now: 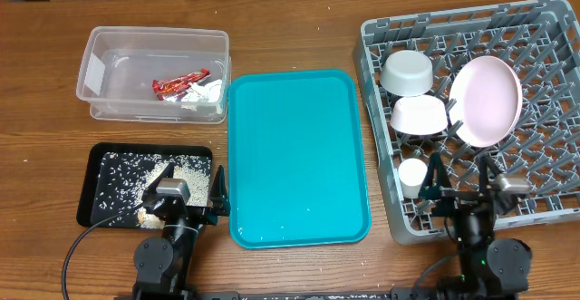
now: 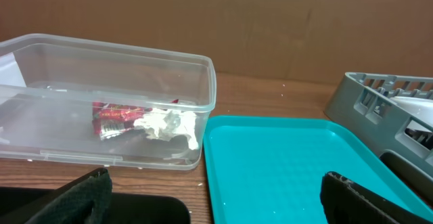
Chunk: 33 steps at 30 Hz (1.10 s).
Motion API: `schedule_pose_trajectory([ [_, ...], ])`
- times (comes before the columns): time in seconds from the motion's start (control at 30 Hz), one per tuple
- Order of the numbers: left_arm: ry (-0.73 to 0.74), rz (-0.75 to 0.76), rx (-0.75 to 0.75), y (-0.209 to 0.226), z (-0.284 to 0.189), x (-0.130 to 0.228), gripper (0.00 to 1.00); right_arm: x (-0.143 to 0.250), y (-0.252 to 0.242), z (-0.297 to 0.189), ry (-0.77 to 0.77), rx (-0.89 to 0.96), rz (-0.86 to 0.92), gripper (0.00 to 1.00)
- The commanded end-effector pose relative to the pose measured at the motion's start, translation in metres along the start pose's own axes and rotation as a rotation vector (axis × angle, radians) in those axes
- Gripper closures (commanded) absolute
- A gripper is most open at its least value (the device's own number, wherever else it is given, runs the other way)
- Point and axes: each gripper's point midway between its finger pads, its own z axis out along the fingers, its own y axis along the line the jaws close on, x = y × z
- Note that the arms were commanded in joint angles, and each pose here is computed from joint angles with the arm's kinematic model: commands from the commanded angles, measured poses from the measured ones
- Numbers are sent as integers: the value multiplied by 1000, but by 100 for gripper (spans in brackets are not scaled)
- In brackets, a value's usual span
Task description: Sort waste into correct bins and load items into the dishwasher
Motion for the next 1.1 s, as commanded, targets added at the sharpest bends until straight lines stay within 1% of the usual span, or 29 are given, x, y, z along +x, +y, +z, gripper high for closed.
schedule_pose_trajectory([
  [0.0,-4,-5,2,-1,0,0,0,16,5,6,-6,-45,3,0],
  [0.13,-4,-5,2,-1,0,0,0,25,8,11,-55,-84,7,0],
  [0.33,-4,-5,2,-1,0,0,0,30,17,11,-45,-120,8,0],
  [0.43,-4,-5,2,-1,0,0,0,39,23,10,-10,-145,7,0],
  [0.57,-4,-5,2,-1,0,0,0,56,20,10,61,-130,-1,0],
  [1.07,-4,-5,2,-1,0,0,0,57,20,11,63,-130,-2,0],
])
